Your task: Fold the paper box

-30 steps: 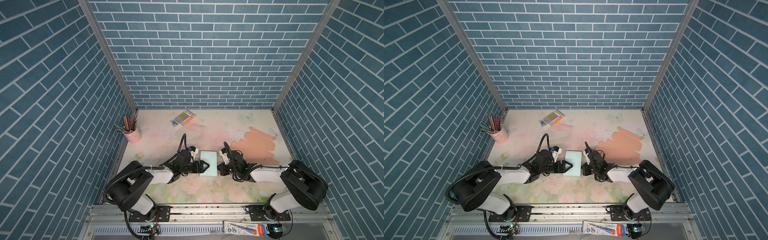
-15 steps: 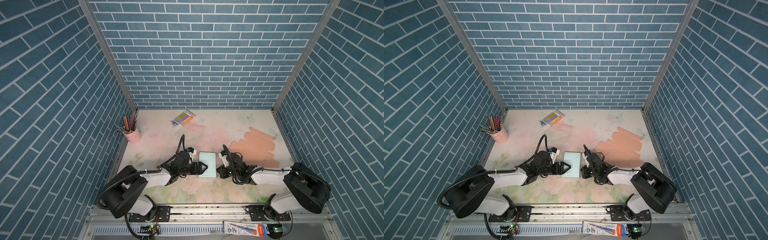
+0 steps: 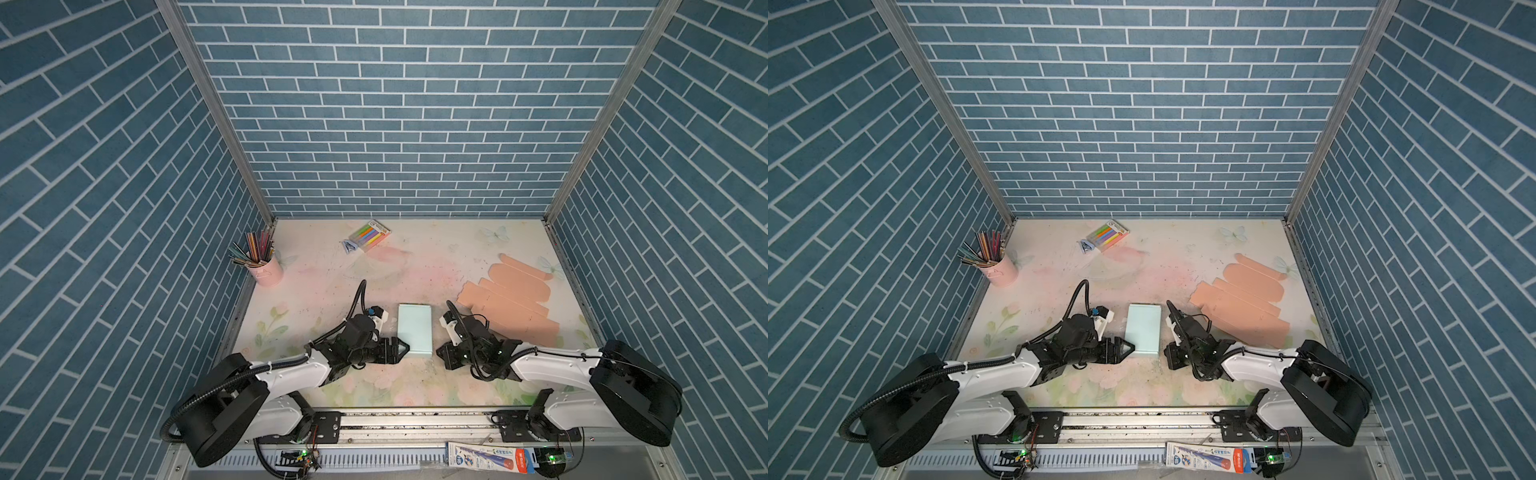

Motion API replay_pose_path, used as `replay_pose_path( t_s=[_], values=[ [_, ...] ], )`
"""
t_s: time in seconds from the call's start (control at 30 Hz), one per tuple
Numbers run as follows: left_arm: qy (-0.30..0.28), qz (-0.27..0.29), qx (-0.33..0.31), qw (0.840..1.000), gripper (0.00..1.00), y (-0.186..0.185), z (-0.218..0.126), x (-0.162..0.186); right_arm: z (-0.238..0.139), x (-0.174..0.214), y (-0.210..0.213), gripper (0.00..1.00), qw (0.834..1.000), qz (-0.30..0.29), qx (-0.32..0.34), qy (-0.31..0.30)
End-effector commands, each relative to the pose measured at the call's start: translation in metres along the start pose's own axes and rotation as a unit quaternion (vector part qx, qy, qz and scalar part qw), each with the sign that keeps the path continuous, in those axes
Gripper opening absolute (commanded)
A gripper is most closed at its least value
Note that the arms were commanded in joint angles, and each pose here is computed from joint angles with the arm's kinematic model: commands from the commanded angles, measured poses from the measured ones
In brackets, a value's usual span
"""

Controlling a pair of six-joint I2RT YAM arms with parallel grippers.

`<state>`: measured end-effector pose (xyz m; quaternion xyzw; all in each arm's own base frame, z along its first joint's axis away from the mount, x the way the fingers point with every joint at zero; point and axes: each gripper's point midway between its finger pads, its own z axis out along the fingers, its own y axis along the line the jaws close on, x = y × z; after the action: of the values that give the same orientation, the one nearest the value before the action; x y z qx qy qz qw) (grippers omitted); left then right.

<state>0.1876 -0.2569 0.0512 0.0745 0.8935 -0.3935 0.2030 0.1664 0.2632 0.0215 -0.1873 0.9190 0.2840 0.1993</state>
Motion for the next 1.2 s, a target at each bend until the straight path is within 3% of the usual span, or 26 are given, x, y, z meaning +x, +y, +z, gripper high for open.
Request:
replay_pose_path(
  t_s=[0.0,0.47,0.83,1.07,1.17],
  values=[
    [-0.01,0.0,0.014,1.0,0.84,-0.009,0.002,-0.006,0.004,-0.002,0.008,0.1,1.0,0.011,-0.001,0.01],
    [-0.014,0.012,0.02,1.0,0.78,-0.018,0.005,-0.014,0.013,-0.017,0.035,0.1,1.0,-0.011,-0.024,0.006],
    [-0.041,-0.011,-0.008,0.999,0.78,0.02,-0.01,-0.034,0.02,-0.031,0.08,0.11,0.994,-0.064,-0.089,-0.014],
    [-0.058,-0.006,-0.053,0.997,0.78,0.035,-0.032,-0.046,-0.006,-0.048,0.096,0.14,0.986,-0.095,-0.113,-0.079],
    [-0.062,-0.01,-0.066,0.996,0.78,0.038,-0.04,-0.042,-0.018,-0.055,0.091,0.18,0.985,-0.12,-0.086,-0.092]
  ],
)
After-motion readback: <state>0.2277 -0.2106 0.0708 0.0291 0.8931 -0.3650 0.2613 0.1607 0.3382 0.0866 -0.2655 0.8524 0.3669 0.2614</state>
